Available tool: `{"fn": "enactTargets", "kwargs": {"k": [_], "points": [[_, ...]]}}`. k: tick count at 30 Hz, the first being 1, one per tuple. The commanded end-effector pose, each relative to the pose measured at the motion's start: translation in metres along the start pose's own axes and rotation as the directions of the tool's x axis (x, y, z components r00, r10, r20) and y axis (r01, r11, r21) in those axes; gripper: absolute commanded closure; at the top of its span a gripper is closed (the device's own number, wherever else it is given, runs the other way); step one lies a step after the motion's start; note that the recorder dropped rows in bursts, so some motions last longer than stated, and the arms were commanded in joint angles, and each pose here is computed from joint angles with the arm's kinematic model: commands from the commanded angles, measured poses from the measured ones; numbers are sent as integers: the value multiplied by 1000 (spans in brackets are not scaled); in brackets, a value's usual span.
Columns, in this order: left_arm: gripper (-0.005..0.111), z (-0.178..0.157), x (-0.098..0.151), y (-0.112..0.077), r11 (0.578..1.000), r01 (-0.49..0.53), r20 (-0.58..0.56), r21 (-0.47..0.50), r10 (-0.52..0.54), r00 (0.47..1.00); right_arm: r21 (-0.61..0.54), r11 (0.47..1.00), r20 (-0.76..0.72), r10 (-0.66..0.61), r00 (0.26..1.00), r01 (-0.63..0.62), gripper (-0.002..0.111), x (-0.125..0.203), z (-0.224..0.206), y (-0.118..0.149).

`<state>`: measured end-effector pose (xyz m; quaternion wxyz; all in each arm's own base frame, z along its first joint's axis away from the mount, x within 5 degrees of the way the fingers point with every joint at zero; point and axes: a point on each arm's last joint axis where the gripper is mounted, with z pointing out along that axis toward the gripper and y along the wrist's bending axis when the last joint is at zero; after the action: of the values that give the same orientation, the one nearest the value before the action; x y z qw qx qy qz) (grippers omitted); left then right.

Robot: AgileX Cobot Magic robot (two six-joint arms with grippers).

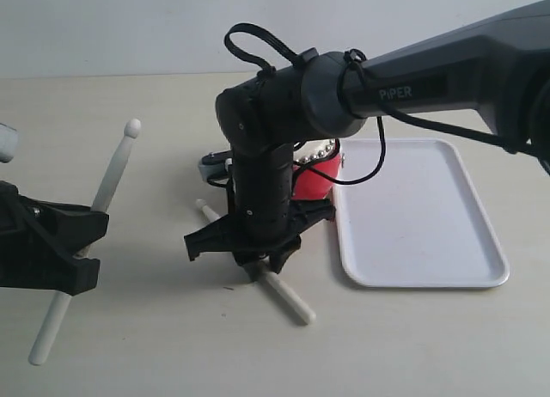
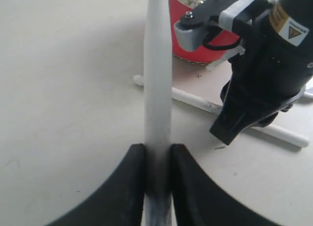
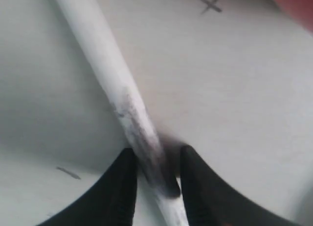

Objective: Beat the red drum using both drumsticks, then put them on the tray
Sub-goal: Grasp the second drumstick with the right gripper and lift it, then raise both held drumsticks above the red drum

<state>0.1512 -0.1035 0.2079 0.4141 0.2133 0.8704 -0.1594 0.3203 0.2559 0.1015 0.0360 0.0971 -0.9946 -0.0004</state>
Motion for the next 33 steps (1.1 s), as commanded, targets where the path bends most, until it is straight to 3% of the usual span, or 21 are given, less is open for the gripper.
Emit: {"fn": "enactTargets", "kwargs": {"k": [1,4,5,16,21,27,33], "points": [[107,-1,1,-1,1000,-4,7,3,4,1000,121,991,-117,-39,992,54,86,9,26,-13],[107,-1,1,-1,1000,-4,7,3,4,1000,111,990,-106,-75,992,87,99,7,26,-12],[107,-1,1,-1,1000,-4,7,3,4,1000,103,989,-94,-95,991,105,108,6,26,-11],[107,-1,1,-1,1000,-4,7,3,4,1000,50,972,-40,-226,973,228,108,2,20,-7],[107,-1,0,0,1000,-4,17,2,4,1000,-15,953,70,-301,951,303,108,5,-28,-2],[107,-1,-2,0,1000,-4,35,1,4,999,-136,877,235,-424,875,462,108,20,-94,7],[107,-1,-3,0,1000,-4,43,0,4,999,-25,832,362,-509,781,553,108,35,-147,-6]]}}
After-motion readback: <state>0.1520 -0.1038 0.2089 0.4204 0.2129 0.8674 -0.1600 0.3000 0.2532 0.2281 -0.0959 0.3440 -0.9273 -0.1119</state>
